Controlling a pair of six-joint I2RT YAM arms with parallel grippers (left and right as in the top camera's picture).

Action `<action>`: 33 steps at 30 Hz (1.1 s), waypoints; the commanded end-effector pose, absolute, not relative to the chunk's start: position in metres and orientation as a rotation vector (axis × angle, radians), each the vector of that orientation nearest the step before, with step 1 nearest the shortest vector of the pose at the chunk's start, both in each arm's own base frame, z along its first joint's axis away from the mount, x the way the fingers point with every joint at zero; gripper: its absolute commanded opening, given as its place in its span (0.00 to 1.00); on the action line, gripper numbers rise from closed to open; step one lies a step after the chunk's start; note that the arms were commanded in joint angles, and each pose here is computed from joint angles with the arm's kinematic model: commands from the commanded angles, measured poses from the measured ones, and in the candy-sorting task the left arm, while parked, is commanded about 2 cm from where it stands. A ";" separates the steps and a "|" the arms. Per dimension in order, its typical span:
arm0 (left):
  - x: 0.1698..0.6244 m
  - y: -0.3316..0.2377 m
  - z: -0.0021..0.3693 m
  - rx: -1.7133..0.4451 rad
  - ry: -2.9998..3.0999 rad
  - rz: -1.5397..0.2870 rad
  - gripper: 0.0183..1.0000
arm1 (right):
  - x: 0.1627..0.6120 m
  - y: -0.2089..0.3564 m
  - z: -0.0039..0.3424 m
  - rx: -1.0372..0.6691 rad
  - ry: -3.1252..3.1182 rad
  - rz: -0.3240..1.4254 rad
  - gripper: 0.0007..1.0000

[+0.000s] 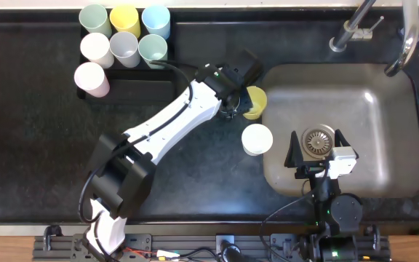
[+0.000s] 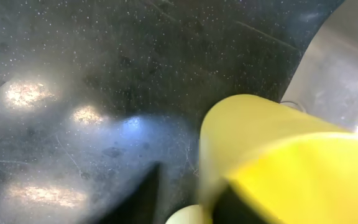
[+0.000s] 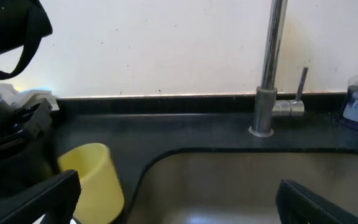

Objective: Store Cups

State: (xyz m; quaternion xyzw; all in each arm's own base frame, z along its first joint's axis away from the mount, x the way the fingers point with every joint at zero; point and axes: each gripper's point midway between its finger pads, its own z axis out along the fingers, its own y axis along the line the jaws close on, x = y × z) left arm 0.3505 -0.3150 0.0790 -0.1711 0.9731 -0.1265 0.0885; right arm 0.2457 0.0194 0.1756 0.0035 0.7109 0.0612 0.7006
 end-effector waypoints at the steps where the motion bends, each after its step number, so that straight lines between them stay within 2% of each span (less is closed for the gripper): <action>1: 0.360 -0.313 0.083 -0.533 2.866 -0.384 0.02 | 0.246 0.018 0.172 0.005 1.584 0.129 1.00; 5: 0.376 -0.307 0.105 -0.548 2.805 -0.400 0.02 | 0.246 0.018 0.172 0.005 1.584 0.128 1.00; 9: 0.391 -0.279 0.146 -0.612 2.712 -0.385 0.02 | 0.246 0.018 0.172 0.005 1.584 0.129 1.00; 13: 0.396 -0.222 0.182 -0.752 2.652 -0.360 0.02 | 0.246 0.018 0.172 0.005 1.584 0.129 1.00; 16: 0.395 -0.149 0.200 -0.950 2.615 -0.277 0.02 | 0.246 0.018 0.172 0.005 1.584 0.129 1.00; 20: 0.384 -0.082 0.197 -1.172 2.614 -0.166 0.02 | 0.246 0.018 0.172 0.005 1.584 0.128 1.00; 23: 0.377 -0.038 0.183 -1.375 2.607 -0.156 0.02 | 0.246 0.018 0.172 0.005 1.584 0.129 1.00; 29: 0.372 -0.006 0.155 -1.538 2.598 -0.122 0.02 | 0.246 0.018 0.172 0.005 1.584 0.129 1.00; 33: 0.379 -0.003 0.143 -1.556 2.602 -0.111 0.02 | 0.246 0.018 0.172 0.005 1.584 0.128 1.00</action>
